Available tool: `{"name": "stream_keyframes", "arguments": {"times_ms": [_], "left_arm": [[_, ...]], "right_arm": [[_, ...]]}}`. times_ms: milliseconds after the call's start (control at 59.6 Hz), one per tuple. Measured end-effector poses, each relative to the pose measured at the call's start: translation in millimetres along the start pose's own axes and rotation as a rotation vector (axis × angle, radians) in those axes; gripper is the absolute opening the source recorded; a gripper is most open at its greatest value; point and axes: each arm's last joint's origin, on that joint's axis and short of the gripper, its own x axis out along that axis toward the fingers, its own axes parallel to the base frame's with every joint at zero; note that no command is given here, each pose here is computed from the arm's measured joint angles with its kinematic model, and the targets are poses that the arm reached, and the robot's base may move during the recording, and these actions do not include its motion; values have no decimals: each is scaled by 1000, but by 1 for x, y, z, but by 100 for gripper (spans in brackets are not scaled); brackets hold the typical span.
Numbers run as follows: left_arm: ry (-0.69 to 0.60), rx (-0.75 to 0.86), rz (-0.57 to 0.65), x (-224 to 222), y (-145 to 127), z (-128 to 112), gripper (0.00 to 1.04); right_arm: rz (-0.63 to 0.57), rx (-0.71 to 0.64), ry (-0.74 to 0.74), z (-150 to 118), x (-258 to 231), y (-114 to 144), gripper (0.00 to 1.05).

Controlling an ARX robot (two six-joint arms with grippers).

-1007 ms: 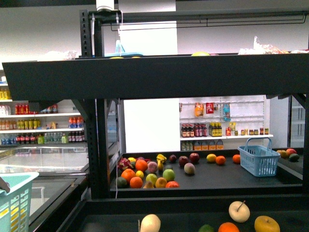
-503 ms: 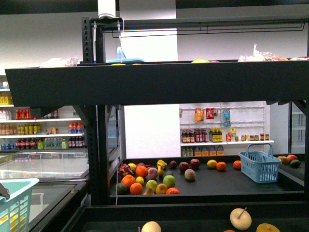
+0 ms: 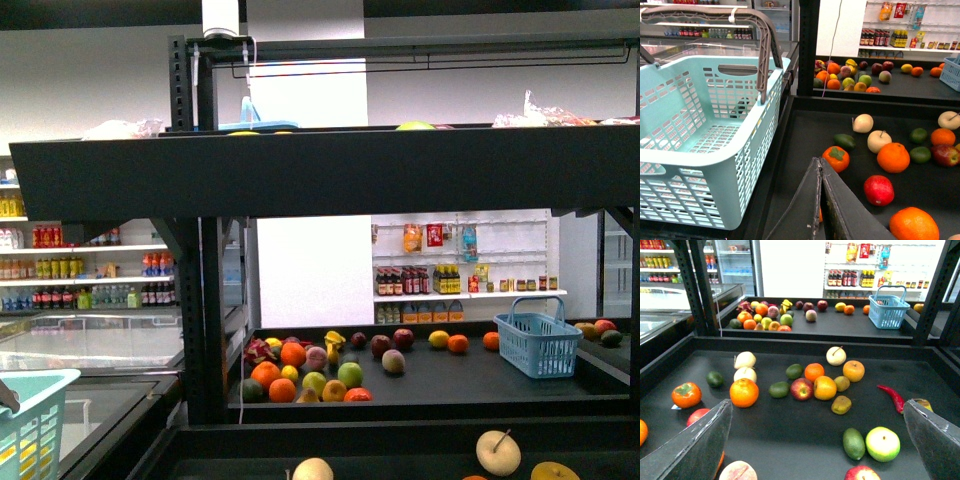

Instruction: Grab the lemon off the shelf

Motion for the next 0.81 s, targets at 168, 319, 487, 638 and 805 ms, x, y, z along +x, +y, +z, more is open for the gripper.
{"name": "stream_keyframes", "arguments": {"times_ms": [168,319,487,638,805], "left_arm": [[-4,1,0,0,0,0,3],[-4,0,0,0,0,0,4],[-4,0,0,0,0,0,42],[-4,0,0,0,0,0,72],[-4,2,-1,0,0,0,98]], "right_arm": [[1,0,0,0,0,0,102],[2,0,0,0,0,0,102],[1,0,0,0,0,0,102],[2,0,0,0,0,0,102],[1,0,0,0,0,0,102]]}}
